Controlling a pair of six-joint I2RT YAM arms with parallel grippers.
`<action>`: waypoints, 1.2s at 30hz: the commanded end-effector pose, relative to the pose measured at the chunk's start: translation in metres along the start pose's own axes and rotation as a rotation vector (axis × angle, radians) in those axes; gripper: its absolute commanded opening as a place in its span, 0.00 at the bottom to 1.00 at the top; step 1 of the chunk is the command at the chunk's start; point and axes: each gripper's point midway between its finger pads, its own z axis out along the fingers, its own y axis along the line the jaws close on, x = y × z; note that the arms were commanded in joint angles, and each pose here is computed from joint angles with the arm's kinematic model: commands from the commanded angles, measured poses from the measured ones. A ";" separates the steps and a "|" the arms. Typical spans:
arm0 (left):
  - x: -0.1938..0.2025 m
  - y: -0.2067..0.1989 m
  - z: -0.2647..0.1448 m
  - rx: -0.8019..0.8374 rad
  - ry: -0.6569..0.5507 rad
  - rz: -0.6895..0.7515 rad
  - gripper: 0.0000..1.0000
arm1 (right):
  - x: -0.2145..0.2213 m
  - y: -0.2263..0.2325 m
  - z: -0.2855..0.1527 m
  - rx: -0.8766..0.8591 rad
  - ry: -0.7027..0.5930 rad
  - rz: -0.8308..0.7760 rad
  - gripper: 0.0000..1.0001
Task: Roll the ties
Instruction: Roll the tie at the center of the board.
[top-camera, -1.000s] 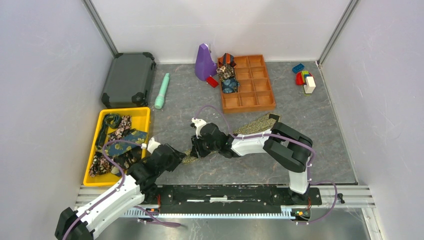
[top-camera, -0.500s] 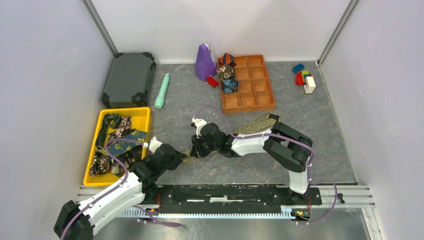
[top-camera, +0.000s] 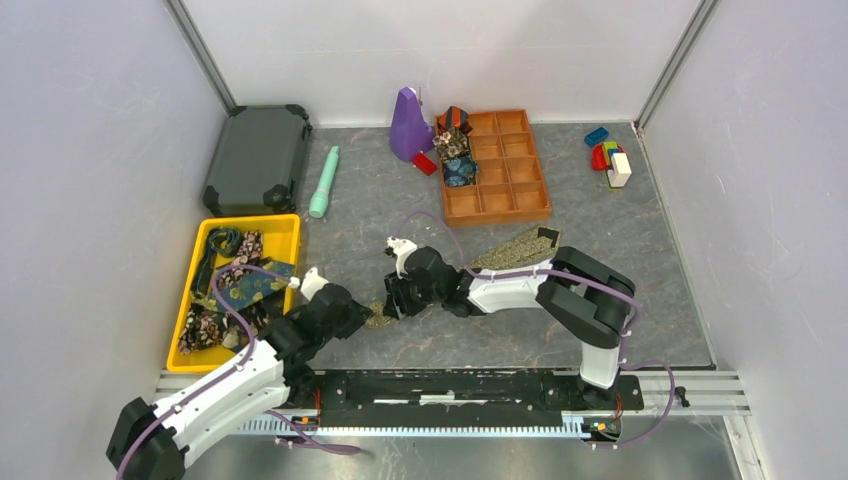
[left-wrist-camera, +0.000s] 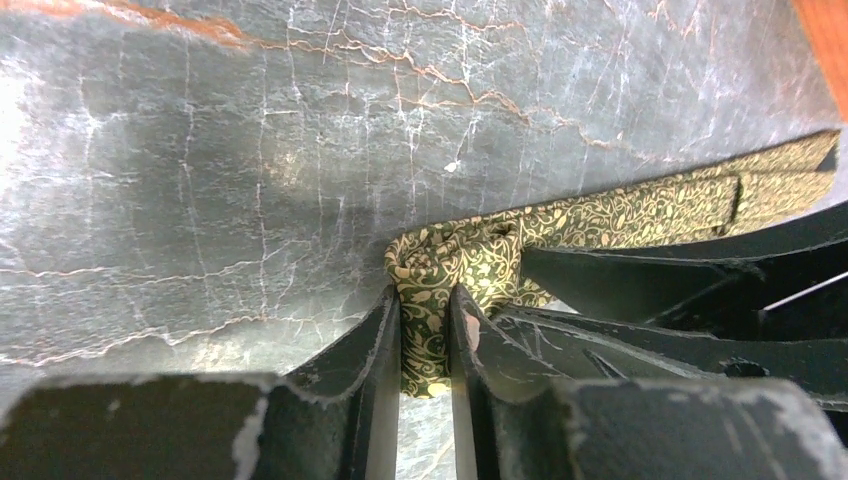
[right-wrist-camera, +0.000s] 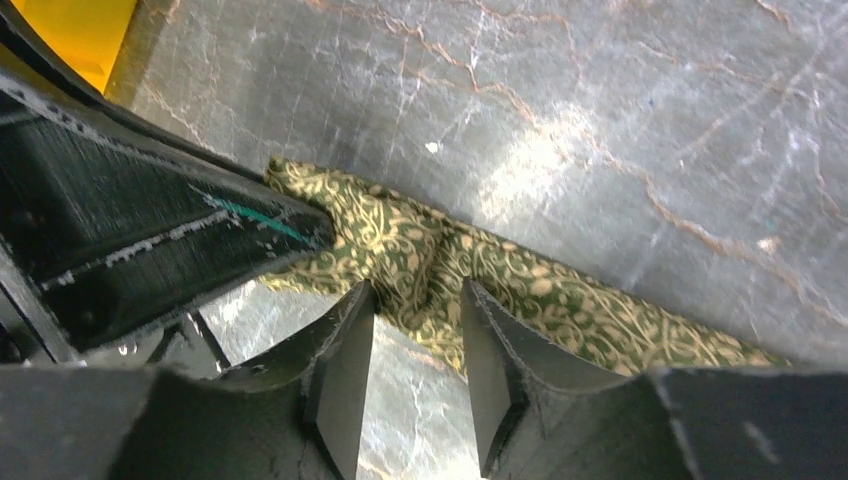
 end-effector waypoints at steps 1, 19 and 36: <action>-0.006 -0.001 -0.010 -0.018 0.003 0.145 0.08 | -0.001 -0.001 -0.024 0.029 0.007 -0.036 0.45; -0.010 -0.008 -0.025 -0.099 0.081 0.339 0.07 | -0.033 0.039 -0.024 -0.123 -0.064 -0.066 0.16; -0.017 -0.016 -0.029 -0.158 0.113 0.447 0.07 | -0.020 0.050 0.013 -0.167 -0.018 -0.046 0.09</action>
